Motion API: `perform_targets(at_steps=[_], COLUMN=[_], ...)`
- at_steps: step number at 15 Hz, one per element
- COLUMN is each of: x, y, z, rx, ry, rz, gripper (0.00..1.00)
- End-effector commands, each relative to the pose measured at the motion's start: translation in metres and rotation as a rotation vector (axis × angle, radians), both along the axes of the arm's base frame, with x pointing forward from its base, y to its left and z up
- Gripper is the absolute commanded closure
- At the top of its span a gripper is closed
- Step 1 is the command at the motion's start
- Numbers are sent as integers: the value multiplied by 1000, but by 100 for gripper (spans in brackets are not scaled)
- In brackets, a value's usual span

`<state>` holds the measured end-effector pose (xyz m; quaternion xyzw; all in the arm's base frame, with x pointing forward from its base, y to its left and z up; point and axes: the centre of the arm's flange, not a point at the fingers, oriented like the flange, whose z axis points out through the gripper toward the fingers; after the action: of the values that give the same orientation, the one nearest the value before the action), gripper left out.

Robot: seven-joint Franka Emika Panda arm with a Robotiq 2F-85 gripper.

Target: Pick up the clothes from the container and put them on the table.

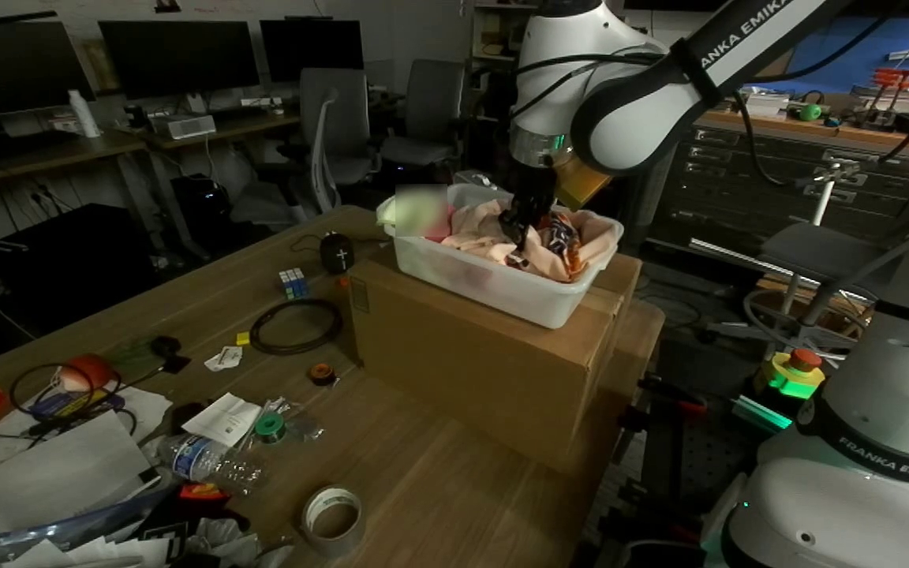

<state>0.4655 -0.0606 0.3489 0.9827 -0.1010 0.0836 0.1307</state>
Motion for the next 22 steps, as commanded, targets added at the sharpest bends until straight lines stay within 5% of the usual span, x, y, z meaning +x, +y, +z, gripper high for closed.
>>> perform_targets(at_steps=[1, 11, 22], x=[-4, -44, -125], y=[-1, 3, 35], z=[17, 150, 281], rx=[41, 108, 214], ry=[-19, -384, -724], rz=[-23, -123, -146], gripper=[100, 97, 97])
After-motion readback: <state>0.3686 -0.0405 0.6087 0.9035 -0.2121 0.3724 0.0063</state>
